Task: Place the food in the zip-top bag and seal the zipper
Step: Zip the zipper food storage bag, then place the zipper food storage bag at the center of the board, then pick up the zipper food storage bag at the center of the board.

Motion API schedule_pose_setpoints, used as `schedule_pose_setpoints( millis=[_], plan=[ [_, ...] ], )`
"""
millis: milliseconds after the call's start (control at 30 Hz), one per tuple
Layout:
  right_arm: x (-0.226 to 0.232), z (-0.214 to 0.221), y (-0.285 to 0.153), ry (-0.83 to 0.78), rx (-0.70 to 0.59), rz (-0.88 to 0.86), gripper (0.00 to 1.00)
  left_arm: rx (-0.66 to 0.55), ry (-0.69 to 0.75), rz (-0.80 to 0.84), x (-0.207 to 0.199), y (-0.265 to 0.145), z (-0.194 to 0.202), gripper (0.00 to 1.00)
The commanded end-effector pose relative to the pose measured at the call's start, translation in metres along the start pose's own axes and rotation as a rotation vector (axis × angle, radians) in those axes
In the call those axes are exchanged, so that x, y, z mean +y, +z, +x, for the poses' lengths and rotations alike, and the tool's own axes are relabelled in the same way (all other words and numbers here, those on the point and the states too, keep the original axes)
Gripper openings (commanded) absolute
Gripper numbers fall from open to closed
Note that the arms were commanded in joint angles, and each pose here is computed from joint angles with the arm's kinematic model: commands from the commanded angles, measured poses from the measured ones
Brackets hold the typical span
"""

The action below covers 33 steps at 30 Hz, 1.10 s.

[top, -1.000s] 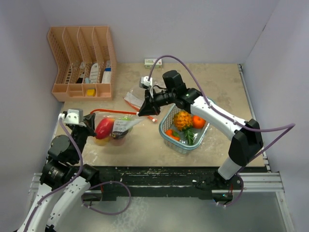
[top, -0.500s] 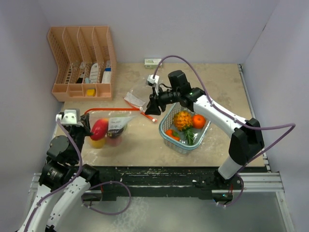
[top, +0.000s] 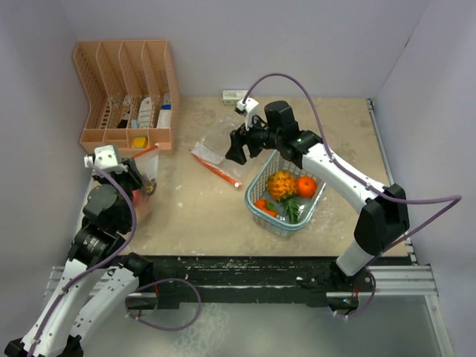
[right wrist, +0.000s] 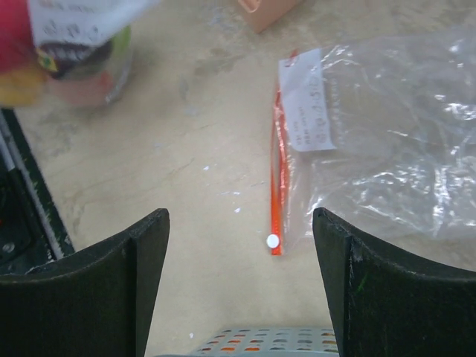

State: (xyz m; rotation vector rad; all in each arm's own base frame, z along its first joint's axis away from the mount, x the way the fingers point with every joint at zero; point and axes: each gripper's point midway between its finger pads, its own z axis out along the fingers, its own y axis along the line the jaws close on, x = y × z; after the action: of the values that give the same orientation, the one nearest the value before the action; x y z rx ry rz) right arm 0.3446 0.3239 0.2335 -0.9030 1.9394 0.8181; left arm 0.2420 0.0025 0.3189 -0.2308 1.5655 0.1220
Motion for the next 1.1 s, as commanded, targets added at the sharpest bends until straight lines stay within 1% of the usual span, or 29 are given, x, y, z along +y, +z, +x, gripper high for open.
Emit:
schedule_pose_setpoints(
  millis=[0, 33, 67, 100, 200, 233, 367, 467, 633, 733, 833, 867, 900, 933, 967, 1000, 1067],
  plan=[
    [-0.028, -0.024, 0.003, 0.004, -0.041, 0.154, 0.79, -0.085, -0.158, -0.003, -0.01, 0.009, -0.027, 0.54],
    [-0.031, -0.027, 0.008, 0.008, -0.04, 0.157, 0.79, -0.072, -0.156, 0.021, -0.015, 0.009, -0.025, 0.68],
    [-0.033, -0.026, 0.014, 0.01, -0.033, 0.159, 0.78, -0.067, -0.16, 0.044, -0.019, 0.009, -0.024, 0.92],
    [-0.034, -0.02, 0.019, 0.02, -0.006, 0.165, 0.78, -0.069, -0.171, 0.06, -0.022, 0.008, -0.024, 1.0],
    [-0.037, -0.015, 0.04, 0.003, 0.045, 0.209, 0.78, -0.091, -0.251, 0.091, -0.023, 0.0, -0.032, 0.99],
    [-0.039, -0.012, 0.049, -0.005, 0.067, 0.225, 0.77, -0.106, -0.262, 0.129, -0.027, -0.005, -0.037, 0.99],
    [-0.043, 0.009, 0.081, -0.009, 0.148, 0.277, 0.74, -0.136, -0.259, 0.252, -0.04, -0.017, -0.044, 0.99],
    [-0.048, 0.028, 0.099, 0.005, 0.192, 0.311, 0.74, -0.106, -0.233, 0.299, -0.048, -0.02, -0.039, 0.99],
    [-0.053, 0.065, 0.131, 0.016, 0.274, 0.322, 0.74, -0.047, -0.21, 0.329, -0.054, -0.022, -0.027, 0.99],
    [-0.056, 0.081, 0.143, 0.019, 0.306, 0.324, 0.74, -0.034, -0.204, 0.334, -0.054, -0.024, -0.021, 0.99],
    [-0.065, 0.091, 0.148, 0.02, 0.319, 0.366, 0.73, -0.03, -0.201, 0.337, -0.053, -0.026, -0.017, 0.99],
    [-0.067, 0.092, 0.149, 0.019, 0.318, 0.378, 0.69, -0.028, -0.197, 0.341, -0.053, -0.026, -0.016, 0.99],
    [-0.069, 0.094, 0.15, 0.02, 0.321, 0.386, 0.56, -0.026, -0.194, 0.347, -0.054, -0.027, -0.015, 0.99],
    [-0.07, 0.097, 0.15, 0.021, 0.326, 0.388, 0.39, -0.021, -0.191, 0.351, -0.055, -0.027, -0.014, 0.99],
    [-0.07, 0.098, 0.151, 0.022, 0.329, 0.389, 0.27, -0.018, -0.187, 0.355, -0.056, -0.027, -0.013, 0.99],
    [-0.071, 0.1, 0.152, 0.025, 0.332, 0.393, 0.16, -0.015, -0.183, 0.36, -0.057, -0.027, -0.012, 0.99],
    [-0.071, 0.105, 0.152, 0.028, 0.348, 0.391, 0.02, -0.004, -0.175, 0.371, -0.059, -0.027, -0.009, 0.99]
  ],
)
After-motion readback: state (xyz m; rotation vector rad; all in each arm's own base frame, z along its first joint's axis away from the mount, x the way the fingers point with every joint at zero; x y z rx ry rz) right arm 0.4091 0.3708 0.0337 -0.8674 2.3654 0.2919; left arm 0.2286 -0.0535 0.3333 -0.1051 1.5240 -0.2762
